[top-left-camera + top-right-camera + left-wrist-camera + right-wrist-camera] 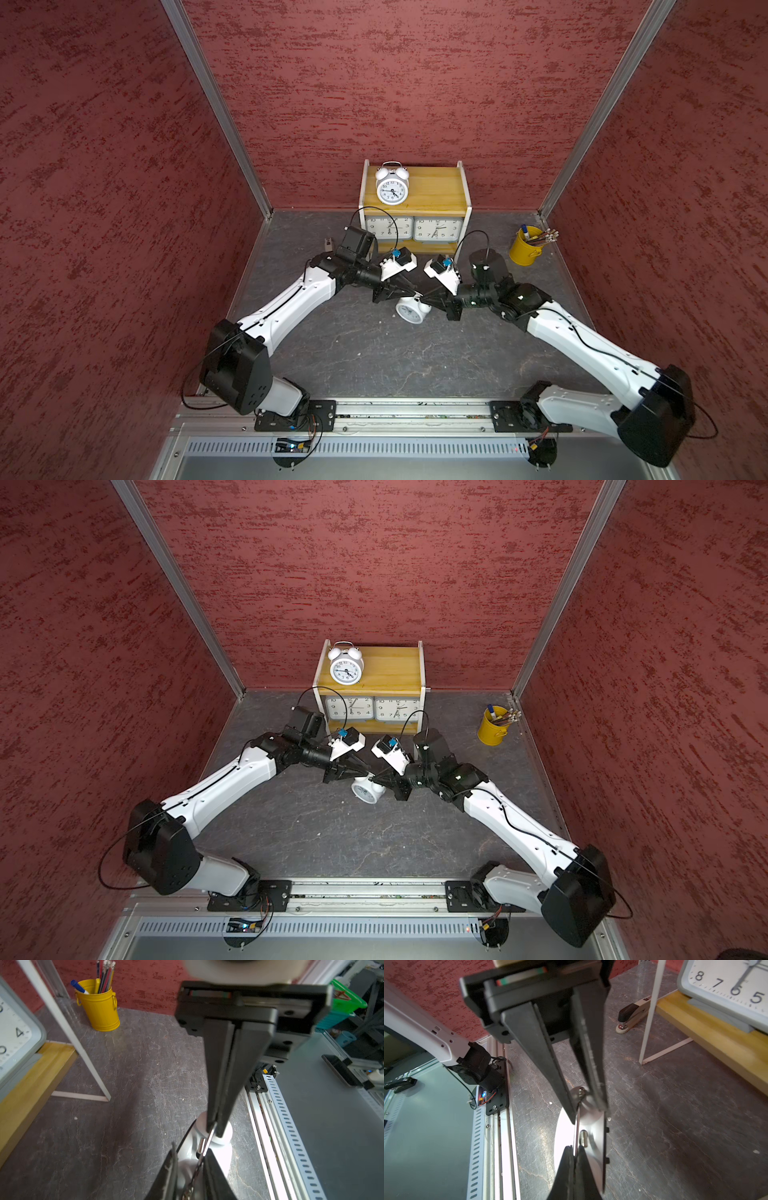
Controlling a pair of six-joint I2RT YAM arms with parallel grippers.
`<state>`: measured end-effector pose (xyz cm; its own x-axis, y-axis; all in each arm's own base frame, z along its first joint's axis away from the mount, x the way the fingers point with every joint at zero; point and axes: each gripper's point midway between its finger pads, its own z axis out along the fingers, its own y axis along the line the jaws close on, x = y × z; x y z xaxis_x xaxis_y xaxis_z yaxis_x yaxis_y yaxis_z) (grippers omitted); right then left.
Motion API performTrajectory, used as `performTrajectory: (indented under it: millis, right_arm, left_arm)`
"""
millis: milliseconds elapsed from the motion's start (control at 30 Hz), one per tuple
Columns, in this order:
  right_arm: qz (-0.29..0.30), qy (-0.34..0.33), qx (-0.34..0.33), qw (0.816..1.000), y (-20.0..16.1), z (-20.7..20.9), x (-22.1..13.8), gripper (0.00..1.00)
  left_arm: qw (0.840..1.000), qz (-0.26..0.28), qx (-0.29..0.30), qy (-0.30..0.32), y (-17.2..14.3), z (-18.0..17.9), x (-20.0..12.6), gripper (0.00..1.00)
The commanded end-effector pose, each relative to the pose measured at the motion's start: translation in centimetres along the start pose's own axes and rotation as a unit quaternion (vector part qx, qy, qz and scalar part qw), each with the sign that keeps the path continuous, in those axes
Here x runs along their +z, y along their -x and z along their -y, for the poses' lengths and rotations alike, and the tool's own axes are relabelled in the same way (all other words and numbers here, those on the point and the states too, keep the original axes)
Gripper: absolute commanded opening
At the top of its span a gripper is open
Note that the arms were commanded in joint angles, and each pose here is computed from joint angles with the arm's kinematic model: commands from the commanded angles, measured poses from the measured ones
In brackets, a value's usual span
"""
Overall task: Place the alarm clocks on the shelf by style
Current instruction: Pick up the alarm from the center of the board.
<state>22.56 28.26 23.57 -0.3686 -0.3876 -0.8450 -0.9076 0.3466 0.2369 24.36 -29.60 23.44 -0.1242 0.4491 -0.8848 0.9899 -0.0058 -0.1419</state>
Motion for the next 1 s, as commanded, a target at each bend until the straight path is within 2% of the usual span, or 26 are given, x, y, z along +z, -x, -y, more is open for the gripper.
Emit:
performTrajectory:
  millis: [0, 33, 133, 200, 300, 367, 433, 600, 967]
  right_arm:
    - [0.045, 0.014, -0.039, 0.998, 3.4, -1.0, -0.7, 0.00]
    - [0.045, 0.010, -0.039, 0.998, 3.4, -0.9, -0.7, 0.00]
    - [0.057, -0.016, -0.033, 0.998, 3.5, 0.0, -0.8, 0.15]
    - [0.074, -0.036, -0.032, 0.996, 3.5, 0.5, -1.0, 0.36]
    - [0.112, -0.055, -0.027, 0.992, 3.9, 1.0, -1.8, 0.58]
    - [0.133, -0.058, -0.019, 0.989, 3.9, 1.2, -2.3, 0.70]
    - [0.146, -0.057, -0.017, 0.988, 3.8, 1.2, -2.8, 0.77]
    - [0.173, -0.056, -0.014, 0.983, 3.5, 1.2, -3.6, 0.86]
    - [0.169, -0.017, -0.027, 0.985, 3.2, 0.3, -3.3, 0.87]
  left_arm:
    - [1.000, 0.006, 0.014, 0.005, 1.0, -0.1, -0.2, 0.00]
    - [1.000, 0.008, 0.015, 0.005, 1.2, 0.0, -0.3, 0.00]
    - [0.999, 0.024, 0.024, 0.014, 2.3, 0.2, -1.0, 0.00]
    - [0.998, 0.041, 0.026, 0.030, 3.3, 0.0, -1.6, 0.00]
    - [0.995, 0.072, 0.015, 0.063, 4.9, -0.7, -3.2, 0.00]
    - [0.993, 0.092, 0.001, 0.078, 5.9, -1.1, -4.3, 0.00]
    - [0.992, 0.104, -0.006, 0.077, 6.5, -0.9, -5.1, 0.00]
    - [0.991, 0.123, -0.017, 0.049, 7.8, 0.0, -6.5, 0.00]
    - [0.990, 0.140, -0.009, -0.025, 9.4, 2.9, -7.4, 0.00]
